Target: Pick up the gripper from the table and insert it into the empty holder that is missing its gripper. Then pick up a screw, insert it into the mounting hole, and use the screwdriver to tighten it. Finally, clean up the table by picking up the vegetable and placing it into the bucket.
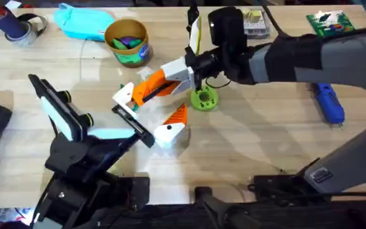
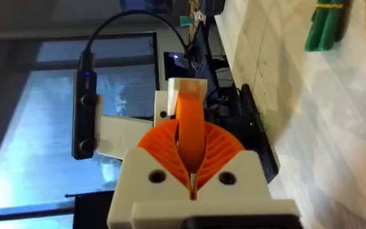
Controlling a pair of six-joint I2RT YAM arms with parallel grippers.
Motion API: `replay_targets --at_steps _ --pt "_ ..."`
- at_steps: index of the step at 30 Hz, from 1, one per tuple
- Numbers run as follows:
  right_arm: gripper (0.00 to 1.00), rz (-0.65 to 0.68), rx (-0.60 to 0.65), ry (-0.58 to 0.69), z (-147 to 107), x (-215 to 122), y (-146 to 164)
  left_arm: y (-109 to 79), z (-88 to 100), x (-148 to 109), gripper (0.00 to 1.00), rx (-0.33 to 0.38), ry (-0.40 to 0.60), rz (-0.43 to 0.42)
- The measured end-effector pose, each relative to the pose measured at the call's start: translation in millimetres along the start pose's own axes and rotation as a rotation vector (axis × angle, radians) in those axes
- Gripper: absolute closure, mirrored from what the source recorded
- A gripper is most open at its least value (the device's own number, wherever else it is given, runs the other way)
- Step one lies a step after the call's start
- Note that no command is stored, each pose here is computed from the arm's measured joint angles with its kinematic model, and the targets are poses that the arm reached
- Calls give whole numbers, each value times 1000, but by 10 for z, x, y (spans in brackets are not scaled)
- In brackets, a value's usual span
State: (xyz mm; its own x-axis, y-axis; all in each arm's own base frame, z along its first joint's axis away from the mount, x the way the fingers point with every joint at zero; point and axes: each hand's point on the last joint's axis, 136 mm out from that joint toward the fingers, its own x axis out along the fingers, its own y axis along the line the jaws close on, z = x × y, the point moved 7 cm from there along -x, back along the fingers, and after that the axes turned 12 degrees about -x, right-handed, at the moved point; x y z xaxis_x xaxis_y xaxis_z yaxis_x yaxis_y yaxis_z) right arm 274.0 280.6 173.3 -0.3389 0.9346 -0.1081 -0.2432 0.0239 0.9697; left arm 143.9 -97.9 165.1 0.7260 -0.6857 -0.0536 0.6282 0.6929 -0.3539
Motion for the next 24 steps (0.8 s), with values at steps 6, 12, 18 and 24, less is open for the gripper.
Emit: replay_targets --at_steps 6,12,18,24 --pt "991 -2 25 -3 7 21 5 10 3 0 9 -4 -3 10" --pt "991 0 10 -13 37 36 15 22 8 -1 9 -2 -7 20" --pt "991 -2 21 -13 36 46 -3 -51 -19 -1 9 -3 18 -47" --pt "991 0 20 -9 31 54 0 -62 -23 -1 9 -3 22 -58"
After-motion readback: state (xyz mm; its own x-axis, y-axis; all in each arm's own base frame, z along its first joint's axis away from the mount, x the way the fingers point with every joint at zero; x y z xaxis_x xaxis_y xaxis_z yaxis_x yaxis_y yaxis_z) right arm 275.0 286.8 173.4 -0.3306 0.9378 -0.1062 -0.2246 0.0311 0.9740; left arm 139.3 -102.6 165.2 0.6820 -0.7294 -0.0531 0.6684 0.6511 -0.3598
